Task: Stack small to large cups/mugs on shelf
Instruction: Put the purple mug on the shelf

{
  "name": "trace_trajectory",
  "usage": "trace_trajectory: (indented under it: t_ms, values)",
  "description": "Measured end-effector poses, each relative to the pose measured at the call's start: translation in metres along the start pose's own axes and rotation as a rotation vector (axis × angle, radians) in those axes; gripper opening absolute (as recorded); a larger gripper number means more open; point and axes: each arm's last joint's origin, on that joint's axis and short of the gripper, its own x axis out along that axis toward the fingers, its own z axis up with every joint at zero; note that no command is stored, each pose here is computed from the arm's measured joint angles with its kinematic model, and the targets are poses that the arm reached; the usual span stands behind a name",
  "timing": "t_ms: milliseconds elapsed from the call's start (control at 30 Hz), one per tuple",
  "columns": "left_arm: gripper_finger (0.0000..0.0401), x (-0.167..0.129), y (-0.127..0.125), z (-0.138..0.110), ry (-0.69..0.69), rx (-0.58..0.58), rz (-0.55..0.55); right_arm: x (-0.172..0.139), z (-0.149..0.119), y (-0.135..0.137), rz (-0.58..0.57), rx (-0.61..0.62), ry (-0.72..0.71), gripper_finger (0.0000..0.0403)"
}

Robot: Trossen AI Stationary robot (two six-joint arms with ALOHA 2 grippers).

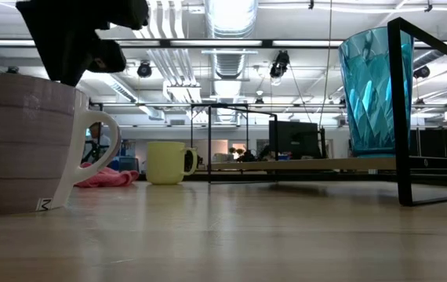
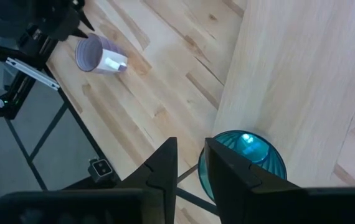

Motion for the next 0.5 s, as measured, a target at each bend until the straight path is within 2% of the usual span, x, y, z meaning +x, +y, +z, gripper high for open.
trace_trajectory:
  t_ms: [500]
  values:
    - [0.0073,0.026,0.002,0.012,0.072,-0.013,0.019,0.000,0.000,0.000,-0.001,0.000,0.000,0.0079]
